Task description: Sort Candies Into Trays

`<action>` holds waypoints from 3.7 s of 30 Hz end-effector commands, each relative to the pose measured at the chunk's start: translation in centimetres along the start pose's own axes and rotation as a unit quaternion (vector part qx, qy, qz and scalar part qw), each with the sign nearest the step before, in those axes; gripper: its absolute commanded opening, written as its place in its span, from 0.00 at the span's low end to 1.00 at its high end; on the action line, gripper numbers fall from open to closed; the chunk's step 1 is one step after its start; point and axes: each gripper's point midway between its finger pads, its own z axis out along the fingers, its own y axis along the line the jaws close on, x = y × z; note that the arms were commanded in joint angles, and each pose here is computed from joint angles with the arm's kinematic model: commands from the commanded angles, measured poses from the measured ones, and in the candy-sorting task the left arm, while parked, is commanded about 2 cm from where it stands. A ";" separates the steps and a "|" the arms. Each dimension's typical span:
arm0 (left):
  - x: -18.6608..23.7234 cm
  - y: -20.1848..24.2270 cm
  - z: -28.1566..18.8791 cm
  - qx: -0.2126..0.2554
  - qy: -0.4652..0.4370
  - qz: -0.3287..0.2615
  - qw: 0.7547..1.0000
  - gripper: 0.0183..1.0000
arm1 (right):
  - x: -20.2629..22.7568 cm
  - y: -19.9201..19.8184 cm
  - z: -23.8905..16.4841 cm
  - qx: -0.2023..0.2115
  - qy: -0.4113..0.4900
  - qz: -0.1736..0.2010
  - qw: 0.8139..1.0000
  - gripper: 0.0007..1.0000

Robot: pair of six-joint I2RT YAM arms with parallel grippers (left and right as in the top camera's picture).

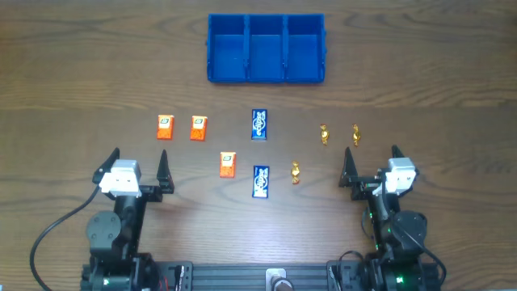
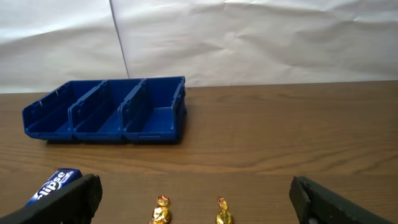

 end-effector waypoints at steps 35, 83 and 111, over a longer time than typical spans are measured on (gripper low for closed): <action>1.6 -0.1 0.1 0.005 0.023 0.002 1.000 1.00 | 0.1 0.1 0.0 -0.001 0.001 -0.004 1.000 1.00; 10.9 0.8 12.6 0.013 0.553 -0.018 0.833 0.98 | 0.1 0.1 0.0 -0.001 0.001 -0.004 1.000 1.00; 11.3 1.4 14.2 0.005 0.551 -0.040 0.834 0.23 | 0.1 0.1 0.0 -0.001 0.001 -0.004 1.000 1.00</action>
